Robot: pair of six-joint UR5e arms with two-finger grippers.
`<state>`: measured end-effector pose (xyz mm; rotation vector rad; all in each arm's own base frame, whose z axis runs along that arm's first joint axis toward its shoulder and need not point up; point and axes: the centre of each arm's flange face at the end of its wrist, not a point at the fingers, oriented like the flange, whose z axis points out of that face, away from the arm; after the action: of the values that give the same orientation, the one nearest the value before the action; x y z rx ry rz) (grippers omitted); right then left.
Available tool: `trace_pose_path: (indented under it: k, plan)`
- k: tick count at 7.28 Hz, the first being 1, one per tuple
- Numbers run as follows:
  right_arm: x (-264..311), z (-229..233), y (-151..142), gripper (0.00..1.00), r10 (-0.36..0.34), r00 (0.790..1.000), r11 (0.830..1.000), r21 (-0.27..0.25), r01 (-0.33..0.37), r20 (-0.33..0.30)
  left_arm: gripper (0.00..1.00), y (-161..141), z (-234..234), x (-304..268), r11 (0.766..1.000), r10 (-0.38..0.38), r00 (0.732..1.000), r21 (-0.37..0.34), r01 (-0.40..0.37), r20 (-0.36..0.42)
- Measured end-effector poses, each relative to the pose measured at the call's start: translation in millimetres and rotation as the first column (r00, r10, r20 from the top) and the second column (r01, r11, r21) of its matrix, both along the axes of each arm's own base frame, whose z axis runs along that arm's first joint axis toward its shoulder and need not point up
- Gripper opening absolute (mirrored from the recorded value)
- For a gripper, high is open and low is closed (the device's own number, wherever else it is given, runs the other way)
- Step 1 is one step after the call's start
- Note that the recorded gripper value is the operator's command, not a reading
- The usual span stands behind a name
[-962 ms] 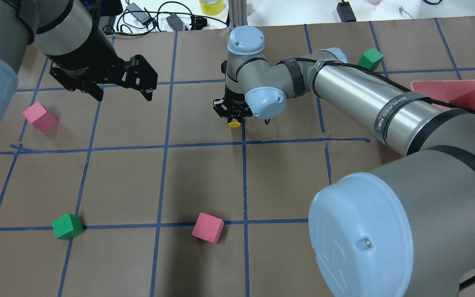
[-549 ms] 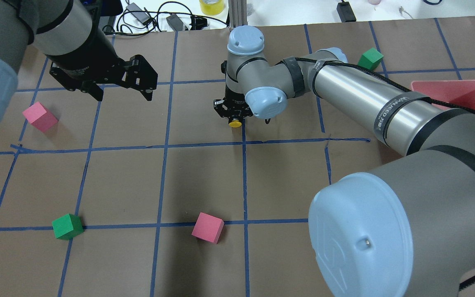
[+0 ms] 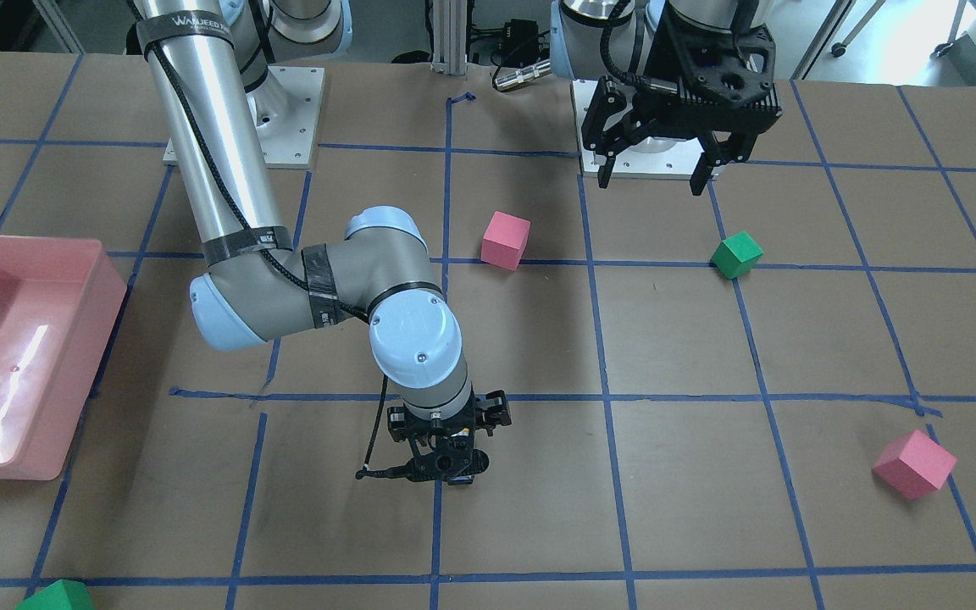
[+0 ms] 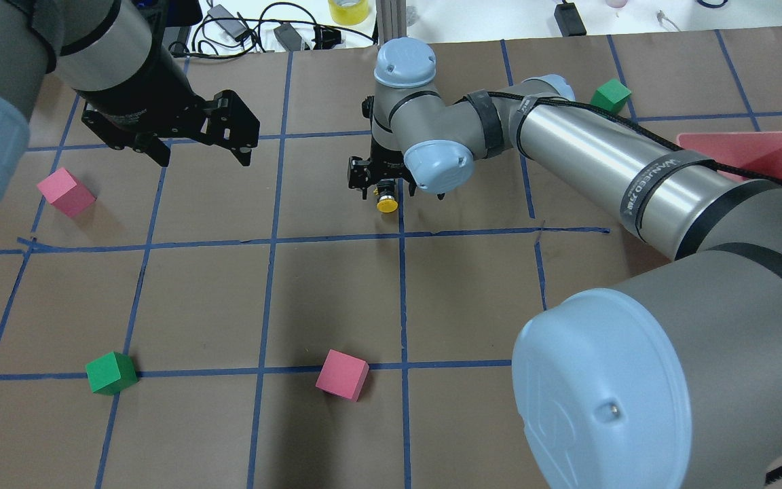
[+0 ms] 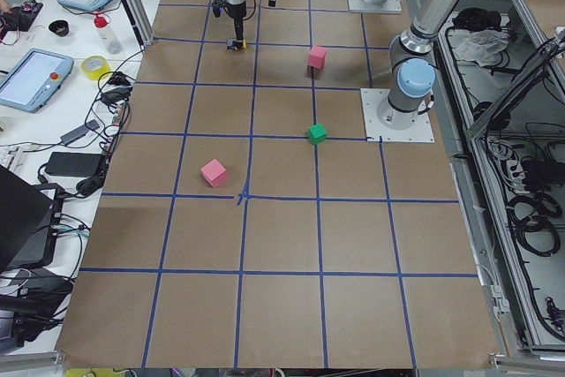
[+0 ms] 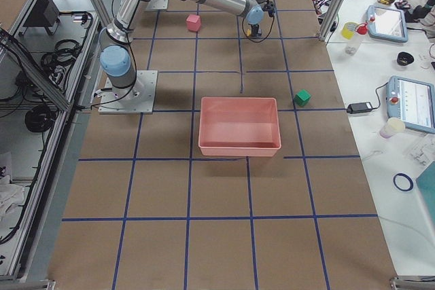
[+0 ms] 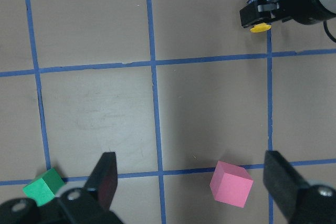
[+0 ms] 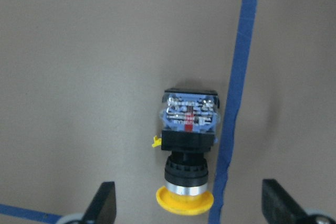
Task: Align button upright
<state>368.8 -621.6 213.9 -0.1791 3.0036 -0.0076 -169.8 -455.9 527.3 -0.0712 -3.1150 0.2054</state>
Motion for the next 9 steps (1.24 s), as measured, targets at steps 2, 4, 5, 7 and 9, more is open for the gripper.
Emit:
trace_pose_path:
  k: [2, 4, 5, 7, 9]
  plan:
    - [-24.2, 48.8, 9.1, 1.0, 0.041, 0.996, 0.999, -0.025, -0.043, -0.081, 1.0, 0.0, 0.1, 0.0, 1.0, 0.0, 1.0, -0.001, 0.0, 0.0]
    - [-71.5, 98.3, 22.1, 1.0, 0.028, 0.988, 0.999, 0.033, -0.023, -0.155, 1.0, -0.1, 0.1, 0.0, 1.0, 0.0, 1.0, -0.001, 0.0, 0.0]
    - [-104.5, 124.1, 27.7, 1.0, 0.006, 0.989, 0.998, 0.07, 0.004, -0.147, 1.0, -0.1, 0.2, 0.0, 1.0, 0.0, 1.0, -0.001, 0.0, 0.0]
    - [-171.2, 196.4, 52.1, 1.0, 0.032, 0.995, 0.996, 0.09, -0.023, -0.092, 1.0, -0.1, 0.2, 0.0, 1.0, 0.0, 1.0, -0.002, 0.0, 0.0]
    - [-213.4, 227.9, 67.5, 1.0, 0.008, 0.996, 0.994, 0.112, 0.001, -0.088, 1.0, -0.2, 0.1, 0.0, 1.0, 0.0, 1.0, -0.001, 0.0, 0.0]
